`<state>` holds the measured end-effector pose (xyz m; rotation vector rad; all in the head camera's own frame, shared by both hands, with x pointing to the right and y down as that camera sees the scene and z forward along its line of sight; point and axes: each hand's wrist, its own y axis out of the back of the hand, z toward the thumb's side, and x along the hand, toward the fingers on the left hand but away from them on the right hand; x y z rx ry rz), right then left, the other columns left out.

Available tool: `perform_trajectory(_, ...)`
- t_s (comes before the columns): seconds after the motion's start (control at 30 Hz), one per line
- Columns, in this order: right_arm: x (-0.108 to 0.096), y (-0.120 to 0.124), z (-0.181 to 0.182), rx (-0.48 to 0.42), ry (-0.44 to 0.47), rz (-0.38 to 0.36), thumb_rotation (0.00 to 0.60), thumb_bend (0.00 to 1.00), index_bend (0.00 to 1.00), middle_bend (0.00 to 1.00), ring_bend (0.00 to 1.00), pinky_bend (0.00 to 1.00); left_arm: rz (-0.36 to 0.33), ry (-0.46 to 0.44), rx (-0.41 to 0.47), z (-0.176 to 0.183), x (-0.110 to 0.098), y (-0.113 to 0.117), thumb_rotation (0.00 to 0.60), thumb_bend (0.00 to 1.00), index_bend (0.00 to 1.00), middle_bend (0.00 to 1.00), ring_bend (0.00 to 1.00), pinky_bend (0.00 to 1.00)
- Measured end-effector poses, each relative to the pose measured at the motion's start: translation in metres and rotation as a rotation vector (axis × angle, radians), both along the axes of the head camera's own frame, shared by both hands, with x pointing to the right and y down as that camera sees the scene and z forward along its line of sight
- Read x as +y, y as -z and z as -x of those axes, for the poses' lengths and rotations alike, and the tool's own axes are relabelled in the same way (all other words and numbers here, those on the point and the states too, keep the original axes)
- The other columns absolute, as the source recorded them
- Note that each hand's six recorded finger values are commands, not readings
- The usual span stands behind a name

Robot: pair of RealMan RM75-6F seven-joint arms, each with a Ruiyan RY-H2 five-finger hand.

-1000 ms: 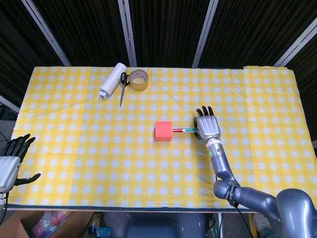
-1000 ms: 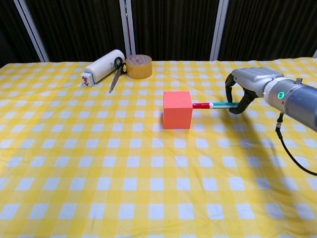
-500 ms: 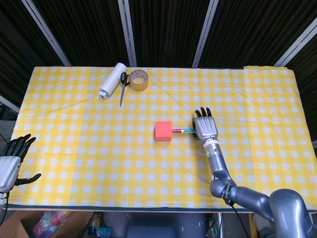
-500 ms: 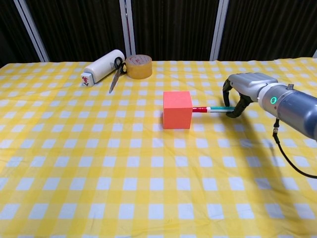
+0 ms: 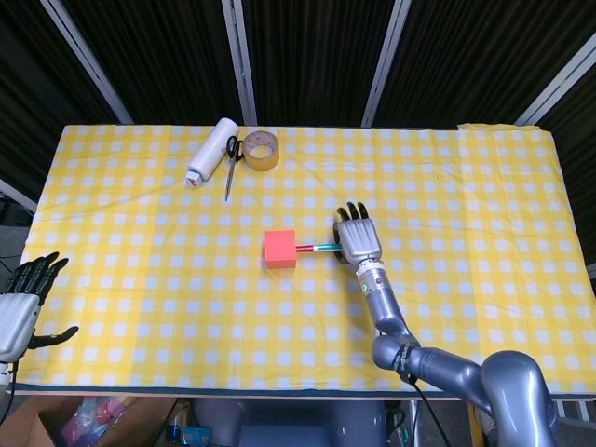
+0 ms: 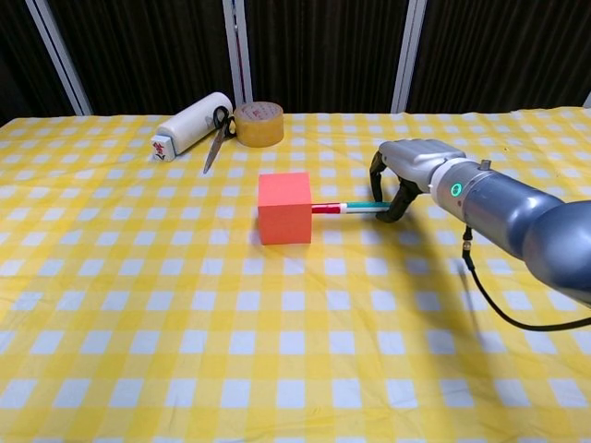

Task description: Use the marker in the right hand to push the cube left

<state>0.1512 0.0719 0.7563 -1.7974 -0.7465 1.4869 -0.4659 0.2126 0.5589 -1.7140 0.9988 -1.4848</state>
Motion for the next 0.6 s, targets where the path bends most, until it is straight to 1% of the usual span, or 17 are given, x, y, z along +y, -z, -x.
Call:
perform_trajectory(0.17, 0.007, 0.002, 0.018, -0.030, 0.023, 0.006, 0.600, 0.50, 0.63, 0.18, 0.03, 0.00, 0.002, -0.002, 0.001, 0.000, 0.000, 0.000, 0.600, 0.00, 0.00, 0.00, 0.00, 0.00)
perform_trajectory(0.3, 0.011, 0.003, 0.024, -0.029, 0.037, 0.003, 0.600, 0.50, 0.63, 0.18, 0.03, 0.00, -0.001, 0.000, 0.003, 0.000, 0.000, 0.001, 0.600, 0.00, 0.00, 0.00, 0.00, 0.00)
perform_trajectory(0.6, 0.010, 0.006, 0.007, 0.020, 0.019, -0.022, 0.600, 0.50, 0.64, 0.18, 0.03, 0.00, -0.001, 0.002, 0.002, 0.001, 0.000, 0.001, 0.600, 0.00, 0.00, 0.00, 0.00, 0.00)
